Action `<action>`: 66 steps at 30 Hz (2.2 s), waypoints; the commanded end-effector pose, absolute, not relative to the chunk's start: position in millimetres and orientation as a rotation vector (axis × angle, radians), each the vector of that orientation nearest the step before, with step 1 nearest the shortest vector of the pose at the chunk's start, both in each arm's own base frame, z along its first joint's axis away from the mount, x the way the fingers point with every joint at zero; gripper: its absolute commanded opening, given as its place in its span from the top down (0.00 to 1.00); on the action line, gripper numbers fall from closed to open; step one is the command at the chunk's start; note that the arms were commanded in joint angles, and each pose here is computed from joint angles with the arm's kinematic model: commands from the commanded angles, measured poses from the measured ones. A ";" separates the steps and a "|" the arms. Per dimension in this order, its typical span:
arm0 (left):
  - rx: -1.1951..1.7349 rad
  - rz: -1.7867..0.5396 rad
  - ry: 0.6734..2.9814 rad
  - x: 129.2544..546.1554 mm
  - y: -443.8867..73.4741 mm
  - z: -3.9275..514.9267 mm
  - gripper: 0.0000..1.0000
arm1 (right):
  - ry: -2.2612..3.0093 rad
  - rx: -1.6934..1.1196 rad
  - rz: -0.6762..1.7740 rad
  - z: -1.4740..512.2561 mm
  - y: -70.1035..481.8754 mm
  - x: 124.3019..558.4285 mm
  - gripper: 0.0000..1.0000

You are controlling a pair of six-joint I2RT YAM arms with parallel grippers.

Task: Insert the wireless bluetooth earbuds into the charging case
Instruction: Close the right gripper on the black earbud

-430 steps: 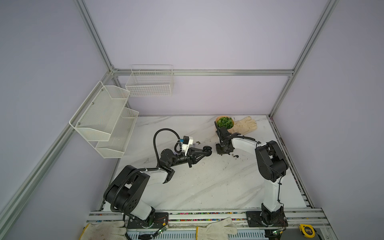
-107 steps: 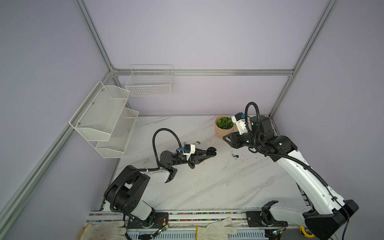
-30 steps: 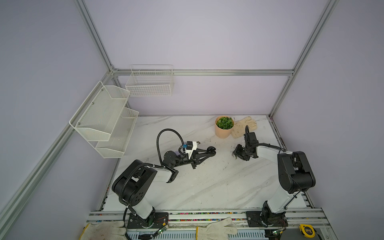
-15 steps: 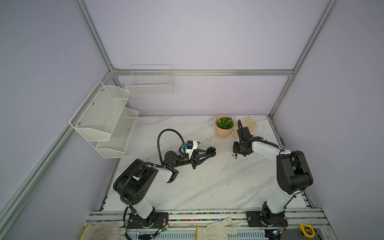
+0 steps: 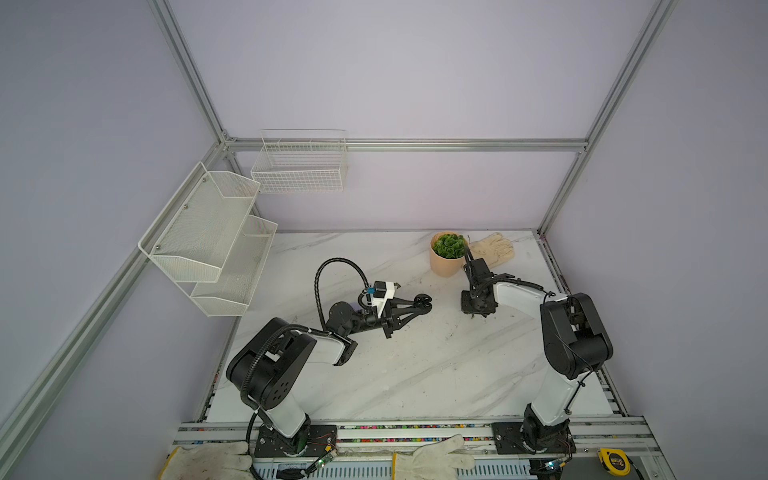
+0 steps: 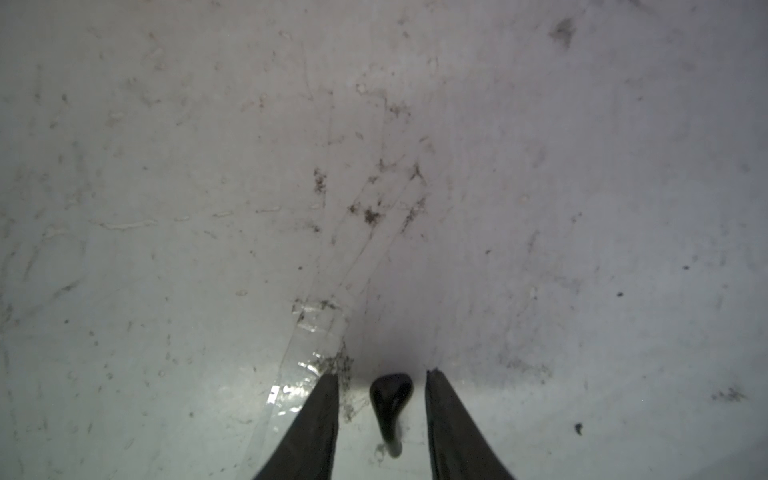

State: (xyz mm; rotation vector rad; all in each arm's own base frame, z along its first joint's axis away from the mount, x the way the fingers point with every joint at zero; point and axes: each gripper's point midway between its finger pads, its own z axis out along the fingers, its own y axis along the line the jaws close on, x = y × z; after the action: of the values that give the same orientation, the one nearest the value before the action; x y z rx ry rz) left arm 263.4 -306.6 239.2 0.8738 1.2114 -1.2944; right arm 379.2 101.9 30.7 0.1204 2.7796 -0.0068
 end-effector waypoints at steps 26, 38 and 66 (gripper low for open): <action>0.882 -1.281 1.114 264.1 -306.4 261.4 1.00 | 2.811 0.117 -0.078 19.9 93.8 375.6 0.75; 0.881 -1.289 1.117 263.7 -306.7 261.6 1.00 | 2.810 0.129 -0.107 19.2 90.5 377.9 0.76; 0.881 -1.297 1.119 264.9 -307.6 262.0 1.00 | 2.829 0.121 -0.108 19.9 89.7 370.7 0.71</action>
State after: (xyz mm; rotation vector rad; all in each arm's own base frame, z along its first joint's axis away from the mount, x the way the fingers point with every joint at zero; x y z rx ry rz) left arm 263.3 -307.2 237.1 0.8683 1.2266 -1.3128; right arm 385.6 97.0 24.8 0.1244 2.7785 -0.0659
